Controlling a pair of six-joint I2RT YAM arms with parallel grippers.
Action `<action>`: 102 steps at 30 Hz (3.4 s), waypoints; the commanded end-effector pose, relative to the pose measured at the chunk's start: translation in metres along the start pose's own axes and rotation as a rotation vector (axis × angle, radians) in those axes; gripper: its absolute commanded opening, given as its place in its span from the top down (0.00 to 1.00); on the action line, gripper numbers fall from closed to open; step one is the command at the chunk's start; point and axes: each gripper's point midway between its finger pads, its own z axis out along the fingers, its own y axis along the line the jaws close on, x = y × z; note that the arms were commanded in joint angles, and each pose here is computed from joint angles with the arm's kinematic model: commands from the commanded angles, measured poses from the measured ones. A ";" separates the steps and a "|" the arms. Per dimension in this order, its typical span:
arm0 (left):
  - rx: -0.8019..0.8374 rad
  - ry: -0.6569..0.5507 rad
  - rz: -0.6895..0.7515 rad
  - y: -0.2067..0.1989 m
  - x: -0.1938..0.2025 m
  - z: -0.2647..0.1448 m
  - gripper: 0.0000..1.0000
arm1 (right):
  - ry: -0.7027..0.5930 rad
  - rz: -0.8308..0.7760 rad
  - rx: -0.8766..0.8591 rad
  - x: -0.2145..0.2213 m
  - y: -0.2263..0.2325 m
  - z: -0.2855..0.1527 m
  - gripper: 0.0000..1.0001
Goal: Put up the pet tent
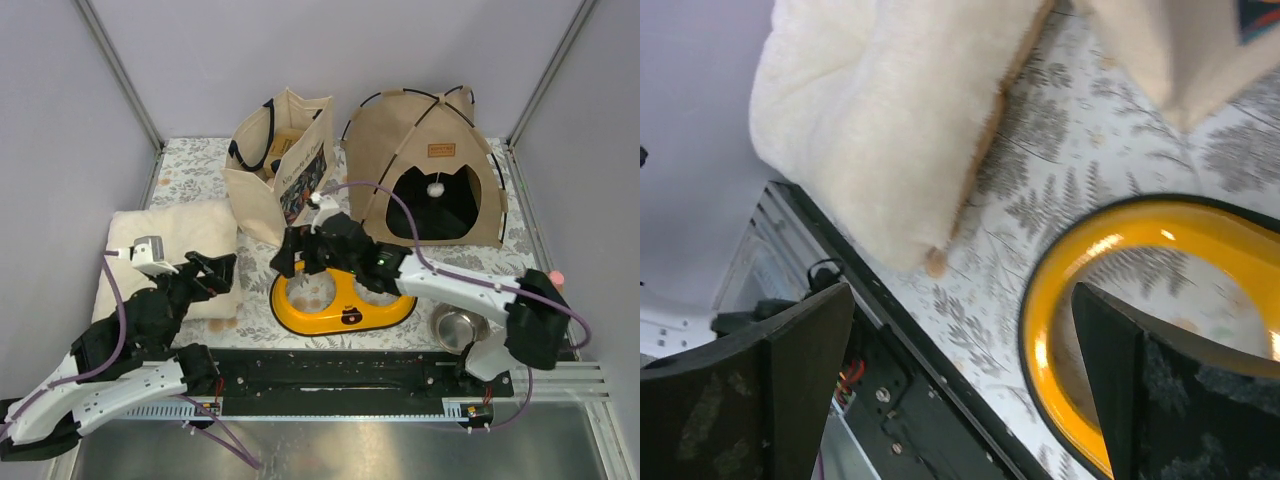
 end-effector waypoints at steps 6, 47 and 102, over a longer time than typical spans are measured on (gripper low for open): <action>-0.040 -0.041 0.025 0.032 -0.030 -0.028 0.01 | -0.061 0.085 -0.080 -0.007 0.071 0.110 0.00; 0.033 -0.008 0.012 0.010 -0.050 -0.039 0.01 | -0.291 -0.441 -0.103 -0.098 0.112 -0.046 1.00; 0.027 0.428 -0.029 -0.040 0.163 0.044 0.93 | -0.198 -0.025 0.495 0.038 -0.140 -0.180 0.01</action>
